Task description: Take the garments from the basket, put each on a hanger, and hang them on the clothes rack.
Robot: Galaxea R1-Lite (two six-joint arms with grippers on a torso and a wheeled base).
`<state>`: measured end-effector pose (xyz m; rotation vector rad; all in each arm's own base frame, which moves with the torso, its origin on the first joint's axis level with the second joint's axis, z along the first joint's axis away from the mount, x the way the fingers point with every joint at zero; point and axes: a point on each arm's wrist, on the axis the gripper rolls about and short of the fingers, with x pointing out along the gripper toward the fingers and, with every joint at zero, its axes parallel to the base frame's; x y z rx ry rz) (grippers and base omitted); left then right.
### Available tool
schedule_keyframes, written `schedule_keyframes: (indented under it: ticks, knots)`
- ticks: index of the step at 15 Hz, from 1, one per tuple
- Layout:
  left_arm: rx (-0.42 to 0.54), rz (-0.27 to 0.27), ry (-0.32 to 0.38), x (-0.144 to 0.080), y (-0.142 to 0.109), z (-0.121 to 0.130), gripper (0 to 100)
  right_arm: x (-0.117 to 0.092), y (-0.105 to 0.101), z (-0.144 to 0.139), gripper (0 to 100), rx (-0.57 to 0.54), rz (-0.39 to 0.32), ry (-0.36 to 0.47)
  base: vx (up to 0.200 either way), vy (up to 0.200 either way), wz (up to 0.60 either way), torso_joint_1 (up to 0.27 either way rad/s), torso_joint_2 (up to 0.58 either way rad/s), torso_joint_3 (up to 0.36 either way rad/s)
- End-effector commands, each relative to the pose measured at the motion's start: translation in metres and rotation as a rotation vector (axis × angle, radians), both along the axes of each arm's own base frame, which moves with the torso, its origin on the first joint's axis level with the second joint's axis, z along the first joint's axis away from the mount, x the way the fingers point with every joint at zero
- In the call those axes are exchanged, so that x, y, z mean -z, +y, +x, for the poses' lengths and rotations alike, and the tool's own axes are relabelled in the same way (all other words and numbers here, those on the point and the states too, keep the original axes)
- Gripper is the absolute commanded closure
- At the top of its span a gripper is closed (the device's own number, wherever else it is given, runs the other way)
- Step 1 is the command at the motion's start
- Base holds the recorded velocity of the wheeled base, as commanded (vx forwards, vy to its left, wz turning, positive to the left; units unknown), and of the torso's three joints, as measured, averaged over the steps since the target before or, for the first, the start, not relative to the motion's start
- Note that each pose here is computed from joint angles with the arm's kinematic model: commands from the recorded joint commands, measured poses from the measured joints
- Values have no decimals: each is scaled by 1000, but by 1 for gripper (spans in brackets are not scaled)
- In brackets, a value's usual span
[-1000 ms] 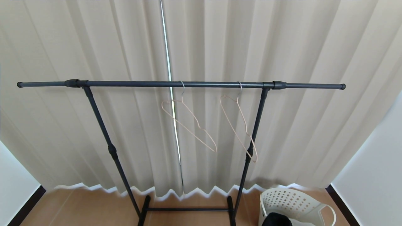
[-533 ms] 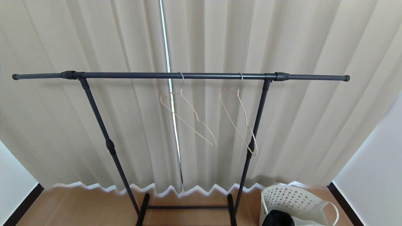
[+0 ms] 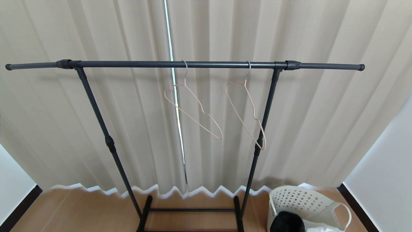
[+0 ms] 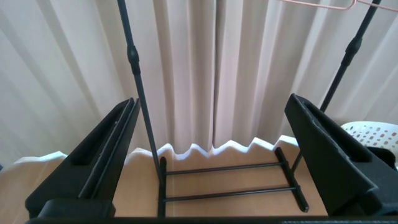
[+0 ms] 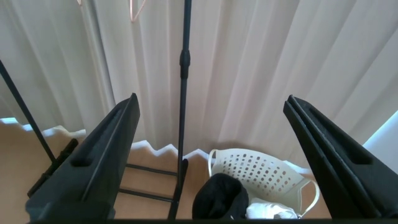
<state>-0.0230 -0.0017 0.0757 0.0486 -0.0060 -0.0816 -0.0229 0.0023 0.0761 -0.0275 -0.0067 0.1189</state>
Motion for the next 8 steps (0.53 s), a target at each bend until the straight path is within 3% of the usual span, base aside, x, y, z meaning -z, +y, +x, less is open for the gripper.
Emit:
schedule_keyframes:
  ticks: [1, 8]
  knots:
    - [0, -1, 1, 0, 0, 0, 0, 0, 0, 0, 0, -1, 0, -1, 0, 0, 0, -168, 466, 266]
    - [0, -4, 0, 0, 0, 0, 0, 0, 0, 0, 0, 1, 1, -2, 0, 0, 0, -193, 539, 340]
